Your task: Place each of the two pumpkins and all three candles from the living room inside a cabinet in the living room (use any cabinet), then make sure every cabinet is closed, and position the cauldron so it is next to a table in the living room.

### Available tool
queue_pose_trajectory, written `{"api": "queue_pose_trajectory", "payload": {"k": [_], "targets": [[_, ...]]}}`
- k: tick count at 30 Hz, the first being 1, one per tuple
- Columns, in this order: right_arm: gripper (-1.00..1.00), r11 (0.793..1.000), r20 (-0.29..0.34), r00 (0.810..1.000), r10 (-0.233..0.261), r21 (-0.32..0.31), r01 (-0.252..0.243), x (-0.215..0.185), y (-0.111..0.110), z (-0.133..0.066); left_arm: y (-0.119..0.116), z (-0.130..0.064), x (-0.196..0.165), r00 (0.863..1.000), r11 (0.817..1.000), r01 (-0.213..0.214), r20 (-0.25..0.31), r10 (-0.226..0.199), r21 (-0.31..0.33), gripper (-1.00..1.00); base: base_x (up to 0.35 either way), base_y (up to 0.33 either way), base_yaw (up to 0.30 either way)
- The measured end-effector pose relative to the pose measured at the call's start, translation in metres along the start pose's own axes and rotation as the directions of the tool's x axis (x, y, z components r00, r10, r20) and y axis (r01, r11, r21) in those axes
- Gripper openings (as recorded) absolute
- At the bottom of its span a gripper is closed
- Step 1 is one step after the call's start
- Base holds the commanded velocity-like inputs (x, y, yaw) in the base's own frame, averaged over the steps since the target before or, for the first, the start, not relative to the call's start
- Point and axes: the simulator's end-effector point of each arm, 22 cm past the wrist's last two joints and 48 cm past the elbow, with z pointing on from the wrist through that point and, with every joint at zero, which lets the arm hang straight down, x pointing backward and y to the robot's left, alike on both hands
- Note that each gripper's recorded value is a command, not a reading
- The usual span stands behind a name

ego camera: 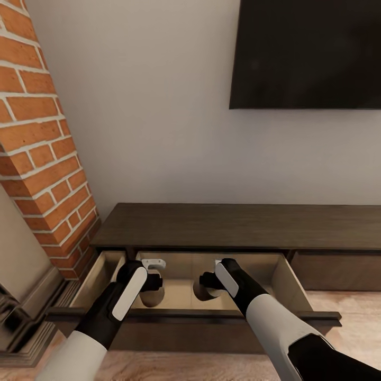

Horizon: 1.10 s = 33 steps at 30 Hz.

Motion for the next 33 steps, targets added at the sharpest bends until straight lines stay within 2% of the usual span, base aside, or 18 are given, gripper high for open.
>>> {"api": "queue_pose_trajectory", "payload": {"k": [4,9,16,25,27,30,33], "targets": [[-1.0,1.0,-0.016,1.0,0.002,0.002,-0.001,0.006,-0.002,0.008,0.001,0.008,0.005,1.0,1.0,-0.001,-0.016,0.001,-0.001,-1.0,0.0,0.0,0.0],[-1.0,1.0,-0.023,1.0,0.001,0.003,-0.001,0.008,-0.002,0.012,0.001,0.012,-0.004,0.999,0.999,0.036,0.03,-0.036,-0.001,-1.0,0.0,0.0,0.0],[-1.0,1.0,-0.023,1.0,0.001,0.003,-0.001,0.008,-0.002,0.012,0.001,0.01,-0.013,0.996,0.998,0.056,0.068,-0.056,0.0,-1.0,0.0,0.0,0.0],[-1.0,1.0,-0.023,1.0,0.001,0.003,-0.001,0.008,-0.002,0.012,-0.006,0.01,-0.012,0.996,0.999,0.037,0.079,-0.037,0.002,-1.0,0.0,0.0,0.0],[-1.0,1.0,-0.023,1.0,0.001,0.003,-0.001,0.008,-0.002,0.012,-0.008,0.011,-0.016,0.994,0.999,0.043,0.102,-0.043,0.002,-1.0,0.0,0.0,0.0],[-1.0,1.0,-0.023,1.0,0.001,0.003,-0.001,0.008,-0.003,0.012,-0.014,0.022,-0.007,0.994,0.999,0.037,0.099,-0.037,-0.005,-1.0,0.0,0.0,0.0],[-1.0,1.0,-0.023,1.0,0.001,0.003,-0.001,0.008,-0.003,0.012,-0.011,0.042,0.002,0.995,0.999,0.03,0.097,-0.025,-0.041,-1.0,0.0,0.0,0.0]]}}
